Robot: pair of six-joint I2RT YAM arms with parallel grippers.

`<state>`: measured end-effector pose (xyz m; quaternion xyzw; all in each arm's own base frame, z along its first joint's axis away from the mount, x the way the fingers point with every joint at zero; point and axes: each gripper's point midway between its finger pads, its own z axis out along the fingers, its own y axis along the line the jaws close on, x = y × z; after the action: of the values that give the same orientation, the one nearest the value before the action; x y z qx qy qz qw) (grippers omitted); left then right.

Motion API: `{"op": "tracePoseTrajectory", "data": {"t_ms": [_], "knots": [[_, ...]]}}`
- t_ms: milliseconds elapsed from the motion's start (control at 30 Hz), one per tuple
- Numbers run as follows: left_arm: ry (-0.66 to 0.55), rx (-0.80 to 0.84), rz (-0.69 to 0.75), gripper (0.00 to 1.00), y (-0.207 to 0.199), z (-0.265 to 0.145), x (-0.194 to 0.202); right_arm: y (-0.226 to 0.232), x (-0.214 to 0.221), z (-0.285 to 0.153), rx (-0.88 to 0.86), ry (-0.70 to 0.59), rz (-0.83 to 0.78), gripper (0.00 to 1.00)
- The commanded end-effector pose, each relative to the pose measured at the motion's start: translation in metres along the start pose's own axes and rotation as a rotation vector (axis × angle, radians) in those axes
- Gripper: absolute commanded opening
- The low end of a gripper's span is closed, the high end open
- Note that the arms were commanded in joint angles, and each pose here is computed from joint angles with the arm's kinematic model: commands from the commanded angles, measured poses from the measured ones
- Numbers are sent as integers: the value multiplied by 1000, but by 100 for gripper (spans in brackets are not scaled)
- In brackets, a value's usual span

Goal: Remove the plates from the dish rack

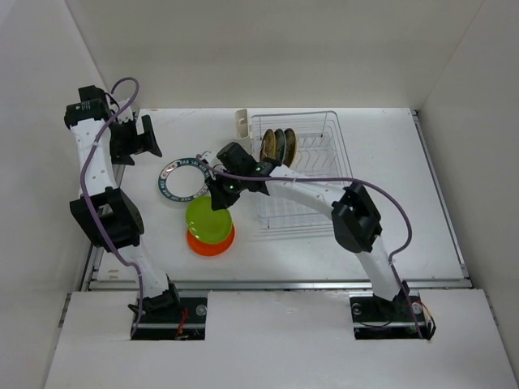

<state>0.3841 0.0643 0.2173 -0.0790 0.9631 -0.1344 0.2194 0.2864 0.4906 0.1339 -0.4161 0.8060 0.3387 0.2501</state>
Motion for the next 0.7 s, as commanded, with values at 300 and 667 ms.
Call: {"op": "tracePoseTrajectory", "data": {"t_ms": [300, 667], "knots": [[-36, -18, -11, 92, 0, -18, 2, -16, -7, 25, 42, -21, -3, 44], [-30, -21, -22, 92, 5, -15, 2, -17, 21, 25, 125, 59, -39, 73]]}}
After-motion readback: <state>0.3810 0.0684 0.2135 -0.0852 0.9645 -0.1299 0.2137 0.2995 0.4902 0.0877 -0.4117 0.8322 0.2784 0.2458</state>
